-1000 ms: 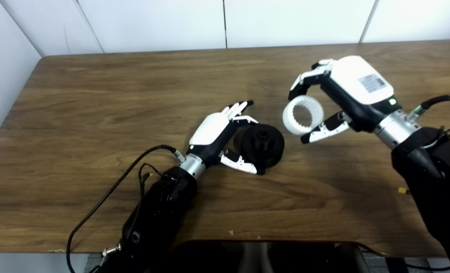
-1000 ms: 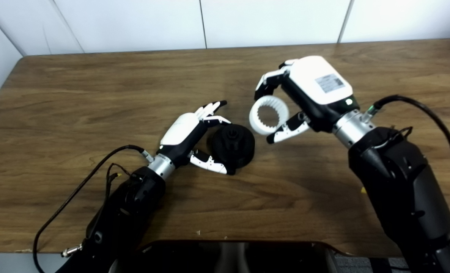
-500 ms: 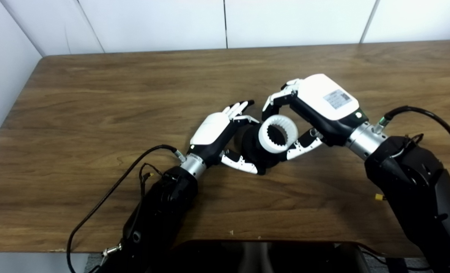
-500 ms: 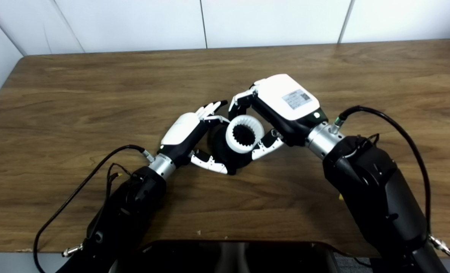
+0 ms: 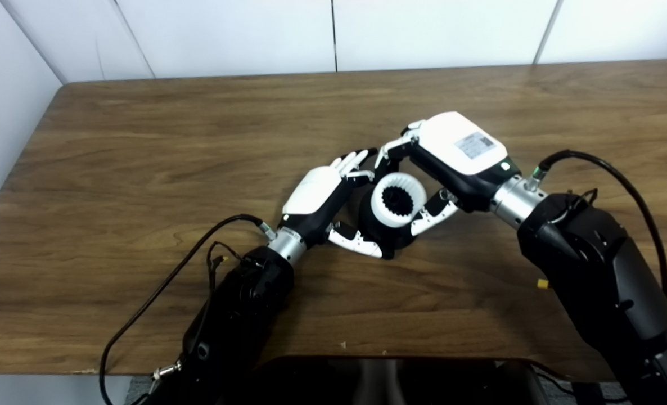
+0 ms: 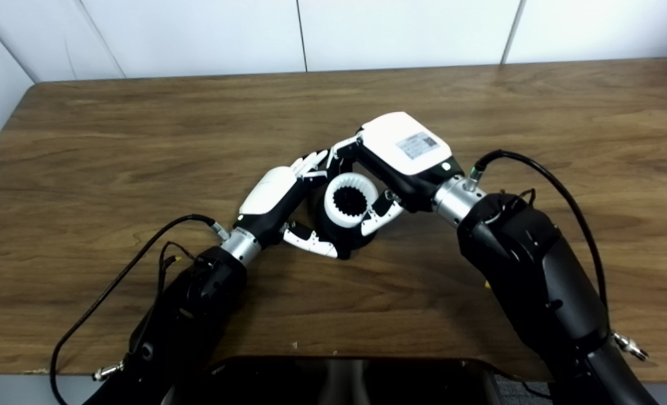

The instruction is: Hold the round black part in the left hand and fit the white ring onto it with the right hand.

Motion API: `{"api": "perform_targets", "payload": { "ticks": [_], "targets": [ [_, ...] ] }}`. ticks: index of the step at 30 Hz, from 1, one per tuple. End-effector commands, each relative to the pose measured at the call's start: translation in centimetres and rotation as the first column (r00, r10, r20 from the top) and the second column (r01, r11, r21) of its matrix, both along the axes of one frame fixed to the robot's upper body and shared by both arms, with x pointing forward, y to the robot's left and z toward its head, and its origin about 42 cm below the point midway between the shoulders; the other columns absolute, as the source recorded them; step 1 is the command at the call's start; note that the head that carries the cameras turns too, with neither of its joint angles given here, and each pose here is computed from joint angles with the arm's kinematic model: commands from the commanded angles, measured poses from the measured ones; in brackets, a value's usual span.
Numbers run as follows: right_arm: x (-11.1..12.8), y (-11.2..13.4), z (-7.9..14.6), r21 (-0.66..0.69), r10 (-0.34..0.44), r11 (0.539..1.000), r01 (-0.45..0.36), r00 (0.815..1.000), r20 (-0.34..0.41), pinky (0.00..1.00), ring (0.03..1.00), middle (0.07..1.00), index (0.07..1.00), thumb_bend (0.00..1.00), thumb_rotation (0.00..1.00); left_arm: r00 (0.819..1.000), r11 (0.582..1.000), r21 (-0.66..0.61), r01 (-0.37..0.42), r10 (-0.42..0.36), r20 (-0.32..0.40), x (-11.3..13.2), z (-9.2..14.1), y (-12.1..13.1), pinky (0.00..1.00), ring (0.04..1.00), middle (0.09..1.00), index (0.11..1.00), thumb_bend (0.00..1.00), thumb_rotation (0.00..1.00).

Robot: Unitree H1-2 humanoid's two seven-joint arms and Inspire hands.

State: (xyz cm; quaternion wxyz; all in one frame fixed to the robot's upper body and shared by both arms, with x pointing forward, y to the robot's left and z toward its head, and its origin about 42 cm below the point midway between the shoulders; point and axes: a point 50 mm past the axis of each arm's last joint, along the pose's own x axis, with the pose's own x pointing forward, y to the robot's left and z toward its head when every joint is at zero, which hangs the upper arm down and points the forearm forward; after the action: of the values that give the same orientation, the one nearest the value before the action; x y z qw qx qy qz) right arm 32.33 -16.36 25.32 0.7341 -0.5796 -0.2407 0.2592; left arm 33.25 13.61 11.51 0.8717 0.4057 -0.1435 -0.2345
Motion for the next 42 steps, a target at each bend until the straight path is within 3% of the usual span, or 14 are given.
{"api": "perform_targets", "payload": {
  "ticks": [1, 32, 42],
  "targets": [
    [0.5, 0.8, 1.9, 0.004, 0.039, 0.999, -0.04, 0.996, 0.076, 0.82, 0.658, 0.517, 0.493, 0.51, 0.15, 1.0, 0.999, 0.034, 0.019, -0.019, 0.001, 0.1, 0.0, -0.6, 1.0, 1.0, 1.0, 0.63, 1.0, 0.29],
    [2.6, 1.4, 0.6, -0.045, 0.024, 0.999, -0.02, 0.996, 0.085, 0.79, 0.659, 0.515, 0.493, 0.51, 0.15, 1.0, 0.999, 0.028, 0.024, -0.023, -0.016, -0.1, 0.1, -0.5, 1.0, 1.0, 1.0, 0.631, 1.0, 0.31],
    [2.4, 1.3, 0.6, -0.062, 0.018, 0.998, -0.013, 0.997, 0.07, 0.79, 0.669, 0.609, 0.497, 0.52, 0.16, 1.0, 0.999, 0.036, 0.023, -0.022, -0.009, -0.2, 0.2, -0.7, 1.0, 1.0, 1.0, 0.631, 1.0, 0.32]
  ]
}}
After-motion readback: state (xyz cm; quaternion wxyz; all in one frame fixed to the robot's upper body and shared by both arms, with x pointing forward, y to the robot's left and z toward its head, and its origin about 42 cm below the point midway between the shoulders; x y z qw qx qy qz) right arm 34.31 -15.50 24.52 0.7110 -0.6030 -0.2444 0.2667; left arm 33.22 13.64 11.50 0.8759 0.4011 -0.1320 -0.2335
